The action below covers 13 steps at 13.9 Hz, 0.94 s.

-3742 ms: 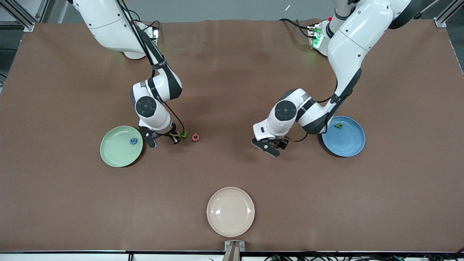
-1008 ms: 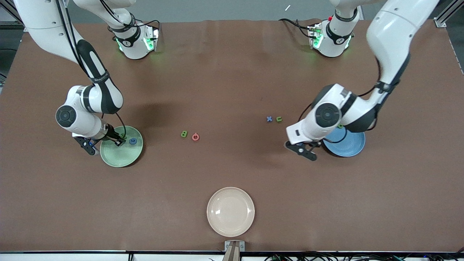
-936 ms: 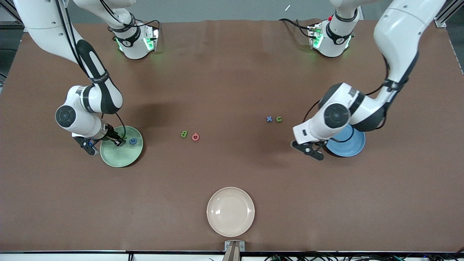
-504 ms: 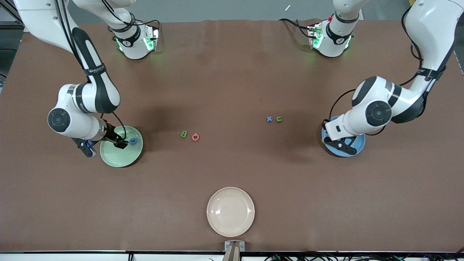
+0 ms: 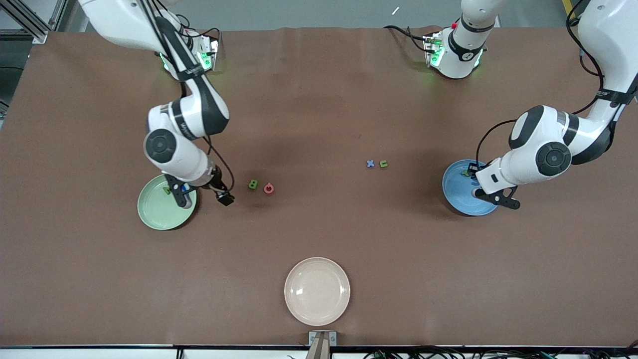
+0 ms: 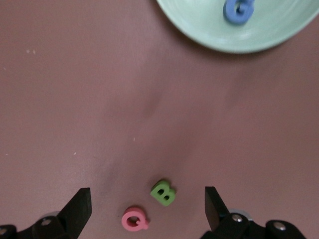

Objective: Sort upper and lower case letters into plates
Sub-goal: 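Drop the m into the blue plate while the right gripper reaches green B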

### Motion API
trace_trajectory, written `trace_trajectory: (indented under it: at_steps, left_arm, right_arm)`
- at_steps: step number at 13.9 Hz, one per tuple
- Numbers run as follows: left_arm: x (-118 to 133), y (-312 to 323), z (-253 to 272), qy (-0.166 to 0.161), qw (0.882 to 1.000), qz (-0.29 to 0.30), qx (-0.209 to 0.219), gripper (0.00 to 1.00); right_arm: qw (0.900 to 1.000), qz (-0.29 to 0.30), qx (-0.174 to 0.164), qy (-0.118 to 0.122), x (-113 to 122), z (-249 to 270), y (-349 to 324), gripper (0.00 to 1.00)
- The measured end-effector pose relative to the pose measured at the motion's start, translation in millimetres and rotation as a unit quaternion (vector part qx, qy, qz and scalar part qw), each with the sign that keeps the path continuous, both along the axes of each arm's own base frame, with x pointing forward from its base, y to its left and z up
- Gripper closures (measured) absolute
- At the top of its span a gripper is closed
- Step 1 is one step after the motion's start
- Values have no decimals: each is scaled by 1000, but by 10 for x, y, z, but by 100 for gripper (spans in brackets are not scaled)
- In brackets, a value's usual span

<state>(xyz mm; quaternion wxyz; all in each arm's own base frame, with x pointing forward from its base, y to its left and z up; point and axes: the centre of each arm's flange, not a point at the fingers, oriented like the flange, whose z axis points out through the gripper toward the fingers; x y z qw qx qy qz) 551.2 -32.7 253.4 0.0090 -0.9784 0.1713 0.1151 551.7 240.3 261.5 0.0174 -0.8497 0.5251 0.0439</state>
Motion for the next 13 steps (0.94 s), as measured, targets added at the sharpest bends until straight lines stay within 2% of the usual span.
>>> trace_trajectory:
  at_steps: [6, 13]
  left_arm:
    - [10, 224, -266, -17, 1000, 12, -2, 73]
    - [-40, 276, -602, -9, 1000, 16, -2, 73]
  right_arm:
    - [999, -34, -6, -16, -34, -580, 168, 2]
    - [1000, -26, -14, -5, -263, -796, 471, 7]
